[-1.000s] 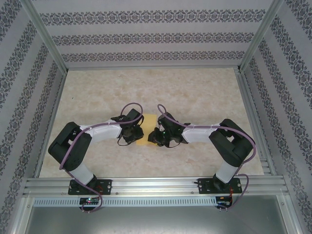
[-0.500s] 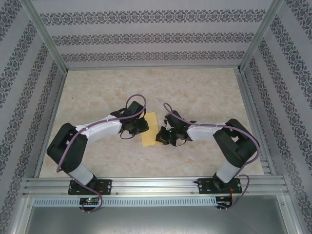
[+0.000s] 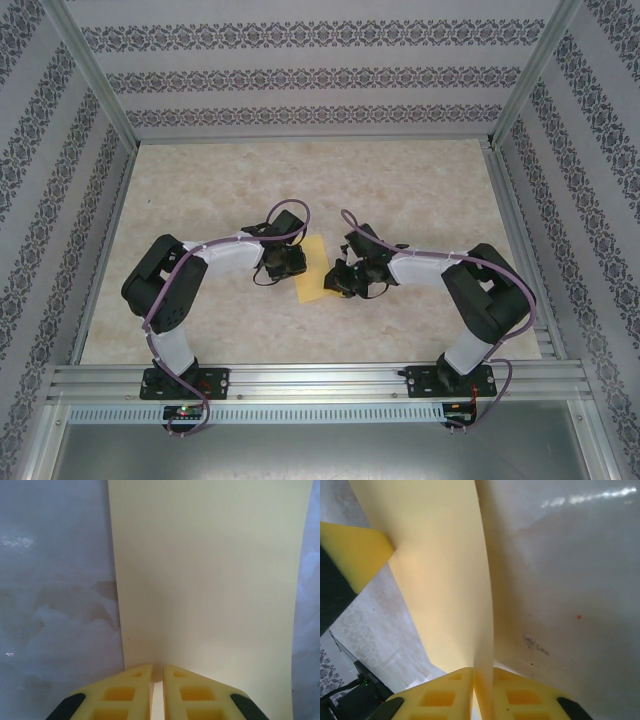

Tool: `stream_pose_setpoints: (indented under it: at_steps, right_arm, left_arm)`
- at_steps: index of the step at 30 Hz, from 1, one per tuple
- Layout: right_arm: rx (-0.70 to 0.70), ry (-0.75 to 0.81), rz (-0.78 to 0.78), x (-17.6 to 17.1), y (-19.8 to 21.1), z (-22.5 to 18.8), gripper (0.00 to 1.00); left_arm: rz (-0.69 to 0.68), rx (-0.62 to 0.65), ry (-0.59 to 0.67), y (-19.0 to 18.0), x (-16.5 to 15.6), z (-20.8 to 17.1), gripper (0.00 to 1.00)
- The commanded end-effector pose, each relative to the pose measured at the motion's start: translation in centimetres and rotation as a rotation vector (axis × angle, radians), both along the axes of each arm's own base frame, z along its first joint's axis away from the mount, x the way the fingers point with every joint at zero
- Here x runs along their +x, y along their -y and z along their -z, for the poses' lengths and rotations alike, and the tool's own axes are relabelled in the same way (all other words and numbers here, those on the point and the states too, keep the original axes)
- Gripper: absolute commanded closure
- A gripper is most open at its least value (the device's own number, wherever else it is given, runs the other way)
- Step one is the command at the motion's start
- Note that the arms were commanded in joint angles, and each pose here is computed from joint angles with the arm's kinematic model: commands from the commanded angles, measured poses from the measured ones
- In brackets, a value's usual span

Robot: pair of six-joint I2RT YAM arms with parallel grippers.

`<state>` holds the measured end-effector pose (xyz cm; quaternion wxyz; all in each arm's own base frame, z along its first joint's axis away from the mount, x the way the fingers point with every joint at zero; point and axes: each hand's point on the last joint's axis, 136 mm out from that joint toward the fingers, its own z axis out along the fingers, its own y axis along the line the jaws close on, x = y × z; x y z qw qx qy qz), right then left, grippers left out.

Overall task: Fold a paper plane with a square sheet of paper (pick it up from the middle)
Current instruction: Third fold the triangle at the center of the table.

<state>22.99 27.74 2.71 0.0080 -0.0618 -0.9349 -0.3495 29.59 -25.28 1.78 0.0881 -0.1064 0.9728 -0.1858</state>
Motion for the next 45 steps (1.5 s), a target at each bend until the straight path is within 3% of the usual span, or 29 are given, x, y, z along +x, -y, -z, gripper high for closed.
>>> stream_pose_setpoints:
  at_steps: [1, 5, 12, 22, 29, 45]
  right_arm:
    - [0.068, 0.049, 0.027, 1.2, -0.7, -2.1, 0.82]
    - [0.076, 0.046, 0.051, 1.2, -0.6, -2.2, 0.84]
    - [0.093, 0.051, 0.061, 1.5, -0.9, -2.8, 0.97]
    - [0.141, 0.102, 0.035, 3.7, -3.7, -3.8, 0.96]
    - [0.096, 0.094, 0.028, 4.2, -3.8, -2.6, 0.96]
    - [0.063, 0.077, -0.017, 4.2, -4.8, -1.2, 0.92]
  left_arm:
    - [0.015, 0.016, 0.004, -0.2, 0.4, 0.6, 0.86]
    - [0.017, 0.018, -0.003, -0.2, 0.3, 0.8, 0.86]
    - [0.042, 0.006, 0.016, 0.3, 0.8, -0.1, 0.87]
    - [0.057, 0.009, 0.0, 0.5, 0.7, -0.3, 0.9]
    - [0.024, 0.002, 0.106, -0.5, 2.8, -4.0, 0.86]
    - [0.033, 0.025, 0.018, -0.8, 3.1, 0.1, 0.89]
